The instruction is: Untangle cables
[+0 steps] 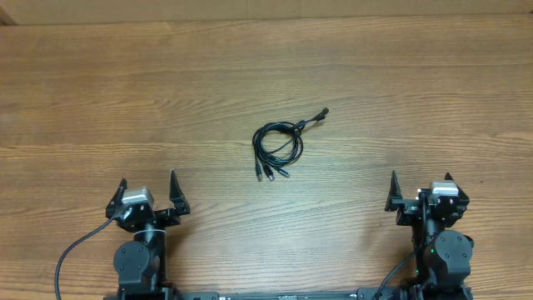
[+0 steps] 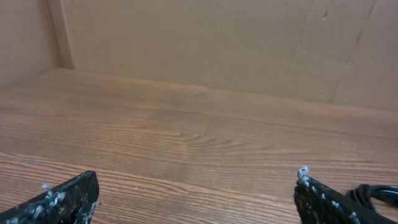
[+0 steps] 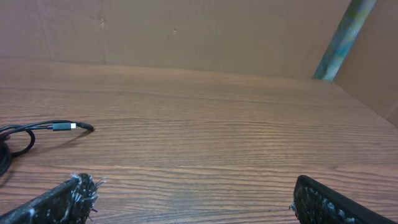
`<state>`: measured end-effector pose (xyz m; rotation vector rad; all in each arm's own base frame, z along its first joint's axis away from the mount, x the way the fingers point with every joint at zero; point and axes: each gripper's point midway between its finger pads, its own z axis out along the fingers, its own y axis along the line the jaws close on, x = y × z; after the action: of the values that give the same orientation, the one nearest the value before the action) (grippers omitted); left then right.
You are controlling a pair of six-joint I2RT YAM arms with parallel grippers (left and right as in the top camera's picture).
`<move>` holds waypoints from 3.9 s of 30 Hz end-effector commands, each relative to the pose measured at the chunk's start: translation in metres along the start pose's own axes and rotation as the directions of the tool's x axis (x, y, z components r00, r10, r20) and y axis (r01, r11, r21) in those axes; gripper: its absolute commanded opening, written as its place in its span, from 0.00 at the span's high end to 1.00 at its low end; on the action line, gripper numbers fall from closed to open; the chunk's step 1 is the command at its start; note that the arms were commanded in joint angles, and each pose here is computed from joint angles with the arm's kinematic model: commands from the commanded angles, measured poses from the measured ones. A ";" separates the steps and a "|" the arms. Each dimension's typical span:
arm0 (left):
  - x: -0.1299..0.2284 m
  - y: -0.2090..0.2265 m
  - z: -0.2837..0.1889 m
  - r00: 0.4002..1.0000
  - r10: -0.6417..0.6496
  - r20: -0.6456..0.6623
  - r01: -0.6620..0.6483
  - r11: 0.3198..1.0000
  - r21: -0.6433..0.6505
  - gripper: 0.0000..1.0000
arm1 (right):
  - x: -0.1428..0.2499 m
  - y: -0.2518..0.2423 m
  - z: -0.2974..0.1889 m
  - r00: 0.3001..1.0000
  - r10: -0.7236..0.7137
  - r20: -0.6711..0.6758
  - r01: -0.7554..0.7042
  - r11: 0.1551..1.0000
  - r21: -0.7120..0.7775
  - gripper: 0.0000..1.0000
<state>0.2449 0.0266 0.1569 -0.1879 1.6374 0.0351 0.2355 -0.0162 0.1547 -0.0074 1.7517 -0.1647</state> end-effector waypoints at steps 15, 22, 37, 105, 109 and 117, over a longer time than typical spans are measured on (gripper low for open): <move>-0.001 0.004 0.000 1.000 -0.008 0.010 0.008 1.000 -0.018 0.00 | -0.002 -0.001 0.000 1.000 -0.002 0.011 0.002 1.000 0.008 0.00; -0.001 0.004 0.000 1.000 -0.008 0.010 0.008 1.000 -0.018 0.00 | -0.002 -0.001 0.000 1.000 -0.003 0.011 0.002 1.000 0.007 0.00; -0.001 0.004 0.000 1.000 -0.008 0.010 0.008 1.000 -0.018 0.00 | -0.002 -0.001 0.000 1.000 -0.002 0.011 0.002 1.000 0.007 0.00; -0.123 -0.036 0.009 0.983 0.019 -0.181 0.000 0.994 0.107 0.00 | -0.124 0.061 -0.026 0.964 0.248 -0.096 -0.265 0.871 -0.415 0.00; -0.155 -0.055 0.022 0.967 0.040 -0.251 -0.001 0.988 0.153 0.00 | -0.133 0.063 -0.009 0.950 0.230 -0.210 -0.298 0.869 -0.395 0.00; -0.171 -0.106 0.038 0.894 0.116 -0.432 0.019 0.955 0.295 0.00 | -0.147 0.099 0.003 0.929 0.197 -0.312 -0.348 0.749 -0.563 0.00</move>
<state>0.3024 -0.0321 0.3195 0.0078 2.0690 -0.1414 0.2777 0.0776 0.2756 -0.1295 1.9712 0.5398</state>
